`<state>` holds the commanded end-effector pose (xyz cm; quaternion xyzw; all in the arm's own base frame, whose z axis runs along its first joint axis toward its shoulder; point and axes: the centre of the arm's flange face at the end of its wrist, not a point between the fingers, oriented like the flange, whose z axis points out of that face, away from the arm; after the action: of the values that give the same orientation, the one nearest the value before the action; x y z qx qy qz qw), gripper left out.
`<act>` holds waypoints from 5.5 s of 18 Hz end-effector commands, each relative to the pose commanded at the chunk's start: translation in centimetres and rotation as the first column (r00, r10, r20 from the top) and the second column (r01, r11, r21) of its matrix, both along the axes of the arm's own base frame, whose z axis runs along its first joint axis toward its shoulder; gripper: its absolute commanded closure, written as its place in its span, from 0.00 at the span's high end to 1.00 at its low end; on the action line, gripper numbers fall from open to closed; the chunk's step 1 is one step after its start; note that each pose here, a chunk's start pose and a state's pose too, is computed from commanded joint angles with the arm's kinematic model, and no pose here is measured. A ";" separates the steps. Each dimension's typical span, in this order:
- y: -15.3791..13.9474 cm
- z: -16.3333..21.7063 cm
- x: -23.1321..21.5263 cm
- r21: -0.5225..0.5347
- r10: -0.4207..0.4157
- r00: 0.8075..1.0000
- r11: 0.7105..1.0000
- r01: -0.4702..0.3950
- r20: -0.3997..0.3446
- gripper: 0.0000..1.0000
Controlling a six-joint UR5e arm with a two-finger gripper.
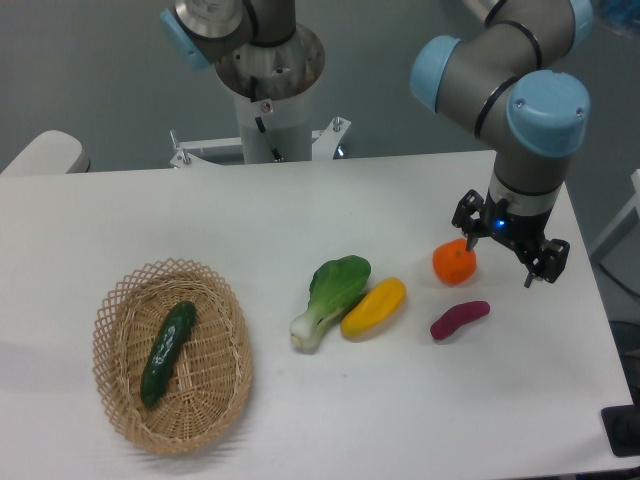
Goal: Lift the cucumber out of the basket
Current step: 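Move the gripper over the wicker basket above the green cucumber, then lower the gripper and close it around the green cucumber, then lift the cucumber out of the basket and carry it away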
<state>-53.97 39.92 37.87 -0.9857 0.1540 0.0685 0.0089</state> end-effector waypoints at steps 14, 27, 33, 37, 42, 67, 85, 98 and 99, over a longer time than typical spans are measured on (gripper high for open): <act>9.7 0.5 16.5 0.021 0.208 0.976 0.977 -0.210 0.064 1.00; 20.5 -6.4 34.7 0.055 0.469 0.874 0.877 -0.478 0.127 1.00; 23.0 -10.7 38.1 0.067 0.410 0.904 0.905 -0.419 0.118 1.00; 23.5 -12.7 38.8 0.048 0.384 0.916 0.919 -0.392 0.117 1.00; 24.3 -15.1 39.8 0.044 0.366 0.924 0.927 -0.372 0.111 1.00; 25.0 -16.1 40.2 0.035 0.308 0.947 0.949 -0.312 0.095 0.32; 20.2 -3.5 24.4 0.113 0.202 0.978 0.972 -0.206 0.045 0.31; 5.8 -3.2 5.4 0.043 0.033 0.999 0.999 -0.033 0.002 0.31; 4.9 -3.4 4.5 0.038 0.019 1.000 0.999 -0.019 0.001 0.31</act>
<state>-49.49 44.81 34.51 -0.9868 0.1430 0.0710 0.0268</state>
